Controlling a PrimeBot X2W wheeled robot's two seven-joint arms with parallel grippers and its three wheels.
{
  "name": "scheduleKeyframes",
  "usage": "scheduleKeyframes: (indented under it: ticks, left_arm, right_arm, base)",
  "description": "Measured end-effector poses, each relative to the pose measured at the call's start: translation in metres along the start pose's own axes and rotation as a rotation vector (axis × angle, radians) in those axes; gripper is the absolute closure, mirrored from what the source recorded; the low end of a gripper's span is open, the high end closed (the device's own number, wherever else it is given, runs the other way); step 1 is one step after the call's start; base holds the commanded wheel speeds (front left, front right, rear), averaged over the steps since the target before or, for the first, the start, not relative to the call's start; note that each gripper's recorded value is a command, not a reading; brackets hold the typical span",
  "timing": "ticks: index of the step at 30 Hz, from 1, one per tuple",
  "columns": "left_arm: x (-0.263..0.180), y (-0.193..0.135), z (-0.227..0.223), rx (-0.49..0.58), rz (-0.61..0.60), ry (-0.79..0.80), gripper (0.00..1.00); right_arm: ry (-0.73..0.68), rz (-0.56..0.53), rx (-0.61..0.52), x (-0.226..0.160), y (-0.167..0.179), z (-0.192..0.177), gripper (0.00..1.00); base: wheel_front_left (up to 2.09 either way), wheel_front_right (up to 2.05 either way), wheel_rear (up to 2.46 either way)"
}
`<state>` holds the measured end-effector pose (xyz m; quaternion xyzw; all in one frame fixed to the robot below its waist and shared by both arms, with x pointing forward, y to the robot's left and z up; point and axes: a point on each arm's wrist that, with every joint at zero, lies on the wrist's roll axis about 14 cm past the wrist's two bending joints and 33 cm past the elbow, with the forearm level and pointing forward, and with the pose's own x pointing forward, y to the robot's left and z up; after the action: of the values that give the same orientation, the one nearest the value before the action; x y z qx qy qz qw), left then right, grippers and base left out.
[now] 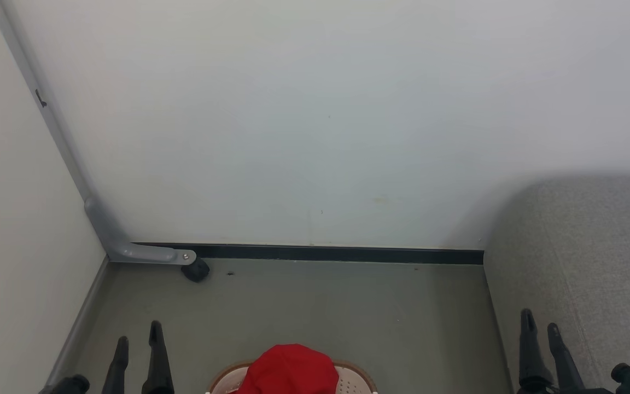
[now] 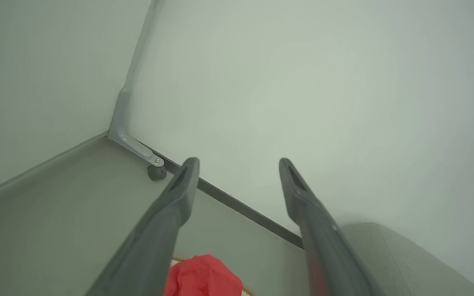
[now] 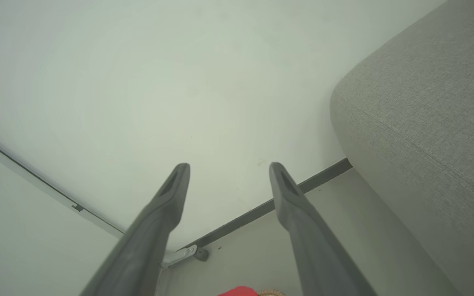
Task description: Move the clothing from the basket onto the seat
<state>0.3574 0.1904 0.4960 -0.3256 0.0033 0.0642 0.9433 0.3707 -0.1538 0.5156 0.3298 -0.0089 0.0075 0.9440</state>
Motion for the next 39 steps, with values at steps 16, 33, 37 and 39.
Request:
scheduleKeyframes:
  ticks: [16, 33, 37, 39]
  left_arm:
    - [-0.005, -0.017, -0.007, 0.372, -0.075, -0.033, 0.0]
    - [-0.012, -0.017, -0.03, 0.549, -0.109, -0.001, 0.0]
    - [-0.013, -0.014, -0.035, 0.546, -0.102, 0.02, 0.0]
    - [-0.013, -0.012, -0.038, 0.53, -0.1, 0.033, 0.0]
  right_arm:
    - [0.013, 0.083, -0.328, -0.004, 0.015, -0.016, 0.0]
    - [0.037, 0.126, -0.498, -0.012, 0.018, -0.035, 0.0]
    - [0.058, 0.113, -0.502, -0.013, 0.012, -0.041, 0.0]
    - [0.067, 0.107, -0.503, -0.014, 0.01, -0.043, 0.0]
  base:
    - [0.0, 0.0, 0.0]
    - [0.0, 0.0, 0.0]
    - [0.0, 0.0, 0.0]
    - [0.0, 0.0, 0.0]
